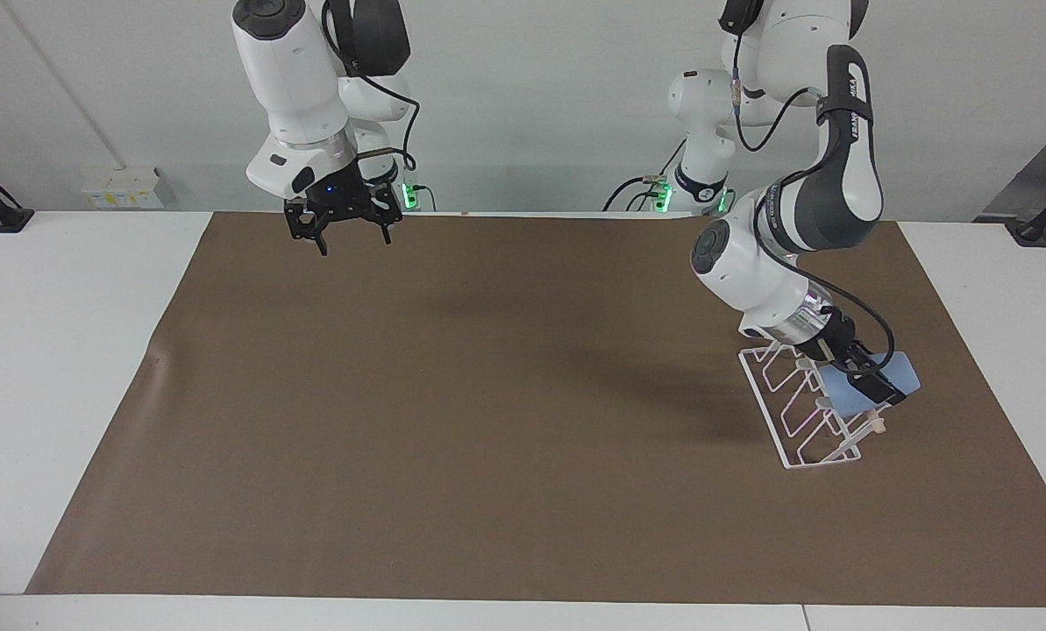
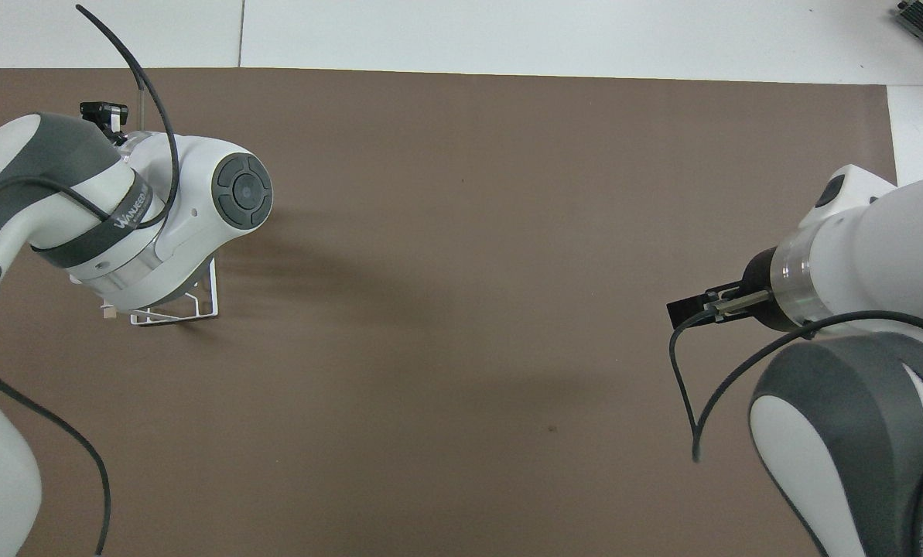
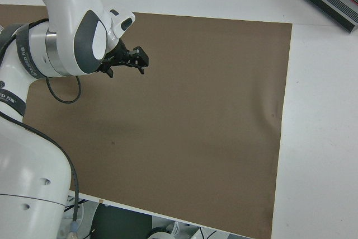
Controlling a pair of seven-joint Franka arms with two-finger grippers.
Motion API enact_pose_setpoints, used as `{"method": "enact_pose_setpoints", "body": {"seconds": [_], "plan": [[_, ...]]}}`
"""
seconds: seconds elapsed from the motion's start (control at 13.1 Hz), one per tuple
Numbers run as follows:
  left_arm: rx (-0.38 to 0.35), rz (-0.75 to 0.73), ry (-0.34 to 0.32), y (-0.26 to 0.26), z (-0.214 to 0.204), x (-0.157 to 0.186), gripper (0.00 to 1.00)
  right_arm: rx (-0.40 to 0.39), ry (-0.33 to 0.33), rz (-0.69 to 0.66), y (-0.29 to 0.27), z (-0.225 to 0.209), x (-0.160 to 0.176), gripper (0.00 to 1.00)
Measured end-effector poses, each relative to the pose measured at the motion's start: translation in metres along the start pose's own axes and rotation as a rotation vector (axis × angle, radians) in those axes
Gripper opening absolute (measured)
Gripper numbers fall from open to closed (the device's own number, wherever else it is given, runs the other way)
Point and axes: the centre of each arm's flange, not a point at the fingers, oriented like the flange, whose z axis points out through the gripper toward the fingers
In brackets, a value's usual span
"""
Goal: Hang cup on cup holder
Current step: 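Hang the cup on the rack hook with the left gripper, then open the left gripper and withdraw it from the rack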
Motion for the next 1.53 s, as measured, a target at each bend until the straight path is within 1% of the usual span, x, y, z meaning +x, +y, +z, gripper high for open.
{"method": "enact_pose_setpoints", "body": {"seconds": [0.15,0.23,0.69,0.92,0.99,1.22,1.53], "plan": [[0.000,-0.007,0.000,0.000,0.000,0.000,0.96,0.000,0.001,-0.002,-0.001,0.000,0.000,1.00],[0.000,-0.008,0.000,0.000,0.000,0.000,1.00,0.000,0.001,-0.004,-0.002,0.000,0.000,1.00],[0.002,-0.023,0.005,-0.003,-0.003,-0.003,1.00,-0.001,0.002,-0.024,-0.013,-0.001,0.000,1.00],[-0.011,-0.064,0.026,-0.008,-0.014,-0.015,1.00,-0.001,0.002,-0.026,-0.014,-0.001,0.000,1.00],[-0.038,-0.090,0.046,-0.008,-0.022,-0.022,1.00,-0.001,0.002,-0.026,-0.014,-0.001,0.000,1.00],[-0.153,-0.182,0.144,-0.001,-0.051,-0.047,1.00,0.000,0.002,-0.026,-0.014,-0.001,0.000,1.00],[-0.309,-0.363,0.231,0.007,-0.076,-0.080,1.00,0.000,0.002,-0.026,-0.014,-0.001,0.000,1.00]]}}
